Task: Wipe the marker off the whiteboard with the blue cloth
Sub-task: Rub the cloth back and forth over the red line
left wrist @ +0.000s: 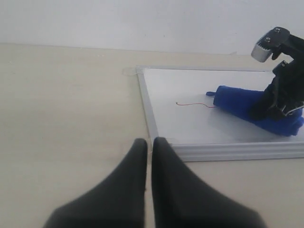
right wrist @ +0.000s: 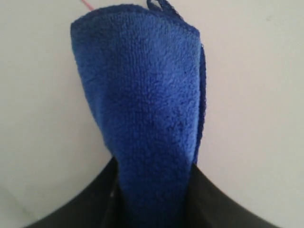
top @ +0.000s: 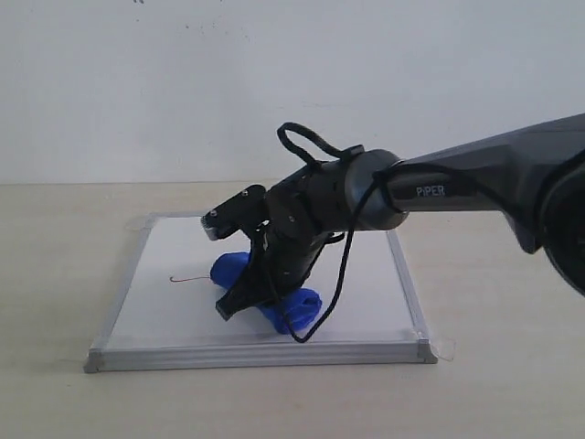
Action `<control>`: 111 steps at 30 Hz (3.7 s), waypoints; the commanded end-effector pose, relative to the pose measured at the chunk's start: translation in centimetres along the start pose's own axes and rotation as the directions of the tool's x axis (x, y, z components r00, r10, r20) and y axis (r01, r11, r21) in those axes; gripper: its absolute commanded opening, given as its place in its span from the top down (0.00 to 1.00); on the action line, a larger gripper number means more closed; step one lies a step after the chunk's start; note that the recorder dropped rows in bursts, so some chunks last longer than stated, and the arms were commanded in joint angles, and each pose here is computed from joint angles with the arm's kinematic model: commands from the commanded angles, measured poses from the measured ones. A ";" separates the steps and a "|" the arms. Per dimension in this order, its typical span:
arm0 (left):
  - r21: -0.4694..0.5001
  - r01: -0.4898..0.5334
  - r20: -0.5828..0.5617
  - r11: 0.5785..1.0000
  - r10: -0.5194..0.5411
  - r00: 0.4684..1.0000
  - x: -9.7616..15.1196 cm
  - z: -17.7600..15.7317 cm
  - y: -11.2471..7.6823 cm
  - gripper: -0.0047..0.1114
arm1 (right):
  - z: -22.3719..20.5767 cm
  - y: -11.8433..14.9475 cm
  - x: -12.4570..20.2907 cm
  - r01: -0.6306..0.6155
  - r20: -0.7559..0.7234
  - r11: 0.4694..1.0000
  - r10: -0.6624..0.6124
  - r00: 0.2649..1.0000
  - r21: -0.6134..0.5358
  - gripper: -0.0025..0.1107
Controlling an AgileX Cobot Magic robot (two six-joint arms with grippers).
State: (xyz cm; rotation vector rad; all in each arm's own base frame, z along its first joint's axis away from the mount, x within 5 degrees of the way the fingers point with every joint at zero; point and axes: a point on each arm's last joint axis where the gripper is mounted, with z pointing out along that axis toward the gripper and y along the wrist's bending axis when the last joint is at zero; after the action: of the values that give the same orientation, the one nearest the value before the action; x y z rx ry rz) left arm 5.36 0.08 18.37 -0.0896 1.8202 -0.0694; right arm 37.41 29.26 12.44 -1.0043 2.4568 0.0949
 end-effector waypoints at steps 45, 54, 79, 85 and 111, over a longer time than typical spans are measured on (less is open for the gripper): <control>0.005 -0.006 0.001 1.000 0.006 1.000 0.1 0.0 0.0 0.93 | 3.6 -4.7 -0.8 -0.054 -0.142 0.998 0.058 0.988 0.038 0.98; 0.005 -0.006 0.001 1.000 0.006 1.000 0.1 0.0 0.0 0.93 | 4.2 -6.1 -0.5 -0.150 -0.117 0.984 0.161 0.980 0.098 0.98; 0.005 -0.006 0.001 1.000 0.006 1.000 0.1 0.0 0.0 0.93 | 3.6 -5.0 -3.1 -0.161 -0.046 0.973 0.171 0.984 0.168 0.98; 0.005 -0.006 0.001 1.000 0.006 1.000 0.1 0.0 0.0 0.93 | 3.6 -1.9 -4.3 -0.162 0.039 0.986 0.161 0.986 0.037 0.98; 0.005 -0.006 0.001 1.000 0.006 1.000 0.1 0.0 0.0 0.93 | 4.6 -0.5 -5.4 -0.213 0.090 0.969 0.225 0.970 -0.124 0.98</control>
State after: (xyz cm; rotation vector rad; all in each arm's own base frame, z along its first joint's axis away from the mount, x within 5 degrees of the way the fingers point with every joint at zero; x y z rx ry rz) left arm 5.36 0.08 18.37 -0.0896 1.8202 -0.0694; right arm 44.57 30.92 12.17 -0.6839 2.4814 0.2313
